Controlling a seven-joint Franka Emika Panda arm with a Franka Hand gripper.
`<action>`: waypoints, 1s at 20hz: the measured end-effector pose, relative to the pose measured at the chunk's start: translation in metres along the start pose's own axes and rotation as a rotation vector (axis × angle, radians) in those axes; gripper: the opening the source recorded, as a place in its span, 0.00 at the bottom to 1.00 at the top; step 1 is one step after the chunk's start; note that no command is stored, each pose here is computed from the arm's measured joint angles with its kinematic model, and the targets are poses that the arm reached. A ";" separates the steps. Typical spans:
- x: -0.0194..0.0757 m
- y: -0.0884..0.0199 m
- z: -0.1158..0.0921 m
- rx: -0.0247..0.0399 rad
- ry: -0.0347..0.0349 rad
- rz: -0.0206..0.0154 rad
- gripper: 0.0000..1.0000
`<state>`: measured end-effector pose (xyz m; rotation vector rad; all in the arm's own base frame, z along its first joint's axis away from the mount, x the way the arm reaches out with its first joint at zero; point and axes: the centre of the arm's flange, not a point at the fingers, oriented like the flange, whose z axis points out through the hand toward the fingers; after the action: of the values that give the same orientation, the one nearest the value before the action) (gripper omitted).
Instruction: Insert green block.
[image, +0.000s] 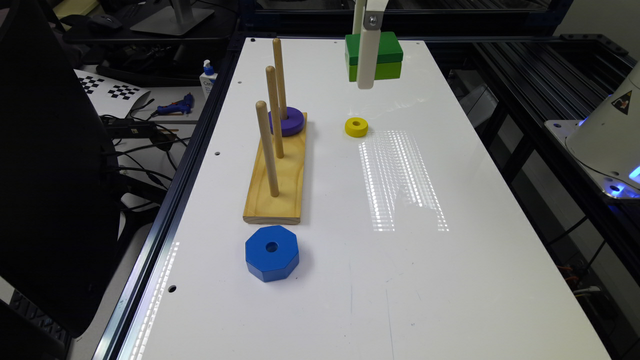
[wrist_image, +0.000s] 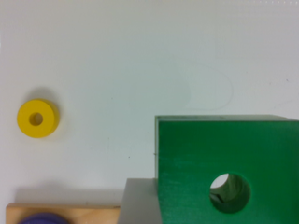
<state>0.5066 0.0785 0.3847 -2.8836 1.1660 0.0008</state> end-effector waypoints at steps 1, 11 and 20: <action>0.0000 0.000 0.000 0.0000 0.0000 0.0000 0.00; 0.0031 -0.002 -0.002 0.0142 0.0106 0.0017 0.00; 0.0243 -0.030 0.003 0.0365 0.0114 -0.0013 0.00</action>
<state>0.5448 0.0830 0.3822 -2.8565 1.1536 -0.0366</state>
